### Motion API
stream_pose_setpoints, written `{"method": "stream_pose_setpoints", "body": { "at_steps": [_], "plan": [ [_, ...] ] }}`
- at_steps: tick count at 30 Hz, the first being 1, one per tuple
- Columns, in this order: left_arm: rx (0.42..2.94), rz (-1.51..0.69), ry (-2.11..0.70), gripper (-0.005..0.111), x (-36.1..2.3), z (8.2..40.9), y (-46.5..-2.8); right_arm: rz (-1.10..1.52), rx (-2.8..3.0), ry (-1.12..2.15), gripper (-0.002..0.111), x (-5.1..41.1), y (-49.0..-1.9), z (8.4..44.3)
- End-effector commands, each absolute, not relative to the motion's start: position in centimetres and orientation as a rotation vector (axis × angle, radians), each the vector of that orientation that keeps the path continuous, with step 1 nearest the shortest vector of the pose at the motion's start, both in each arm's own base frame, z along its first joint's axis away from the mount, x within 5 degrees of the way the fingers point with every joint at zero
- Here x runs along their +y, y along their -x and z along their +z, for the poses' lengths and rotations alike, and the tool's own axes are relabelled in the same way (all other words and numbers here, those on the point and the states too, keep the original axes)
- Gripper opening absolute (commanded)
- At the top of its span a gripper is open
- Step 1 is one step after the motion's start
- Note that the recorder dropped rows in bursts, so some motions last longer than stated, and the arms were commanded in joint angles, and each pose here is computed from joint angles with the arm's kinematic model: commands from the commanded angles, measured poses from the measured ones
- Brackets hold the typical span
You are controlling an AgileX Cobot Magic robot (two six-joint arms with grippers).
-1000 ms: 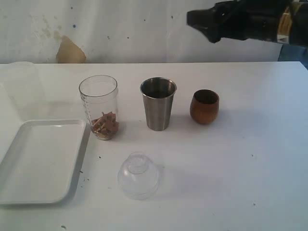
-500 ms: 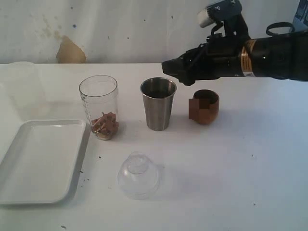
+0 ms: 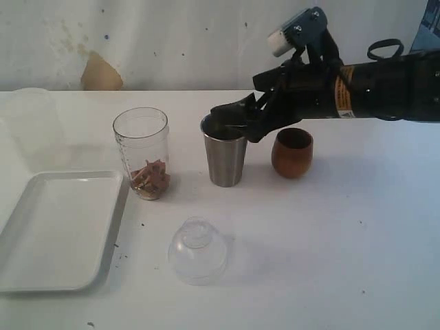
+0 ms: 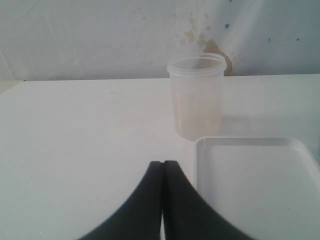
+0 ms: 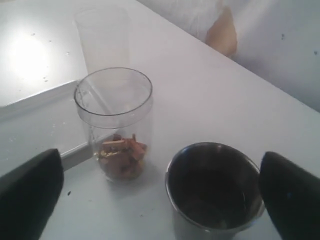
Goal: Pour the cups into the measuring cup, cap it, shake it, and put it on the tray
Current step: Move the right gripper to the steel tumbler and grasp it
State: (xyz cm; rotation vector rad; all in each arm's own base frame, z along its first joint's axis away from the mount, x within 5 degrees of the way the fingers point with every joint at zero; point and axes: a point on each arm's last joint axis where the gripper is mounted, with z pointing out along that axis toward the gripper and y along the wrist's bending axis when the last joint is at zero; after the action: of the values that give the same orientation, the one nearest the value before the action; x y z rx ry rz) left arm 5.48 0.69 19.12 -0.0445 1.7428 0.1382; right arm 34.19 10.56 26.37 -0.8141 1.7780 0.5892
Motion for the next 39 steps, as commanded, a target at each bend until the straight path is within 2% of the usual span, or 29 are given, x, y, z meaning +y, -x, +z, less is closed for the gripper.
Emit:
{"method": "stream_pose_setpoints", "body": {
  "at_steps": [1, 11, 17, 35, 39],
  "plan": [
    [1.733, 0.142, 0.041, 0.0, 0.7, 19.1, -5.5, 0.582, 1.832, 0.771, 0.105, 10.4, -34.6, 25.5],
    [1.733, 0.142, 0.041, 0.0, 0.7, 19.1, -5.5, 0.698, 1.949, 0.804, 0.105, 11.0, -36.1, 19.2],
    [1.733, 0.142, 0.041, 0.0, 0.7, 19.1, -5.5, 0.727, 1.952, 0.793, 0.105, 11.2, -36.8, 16.7],
    [1.733, 0.142, 0.041, 0.0, 0.7, 19.1, -5.5, 0.65, 1.774, 0.759, 0.105, 11.3, -38.6, 13.1],
    [1.733, 0.142, 0.041, 0.0, 0.7, 19.1, -5.5, 0.636, 1.75, 0.617, 0.105, 11.0, -39.7, 11.9]
  ]
}}
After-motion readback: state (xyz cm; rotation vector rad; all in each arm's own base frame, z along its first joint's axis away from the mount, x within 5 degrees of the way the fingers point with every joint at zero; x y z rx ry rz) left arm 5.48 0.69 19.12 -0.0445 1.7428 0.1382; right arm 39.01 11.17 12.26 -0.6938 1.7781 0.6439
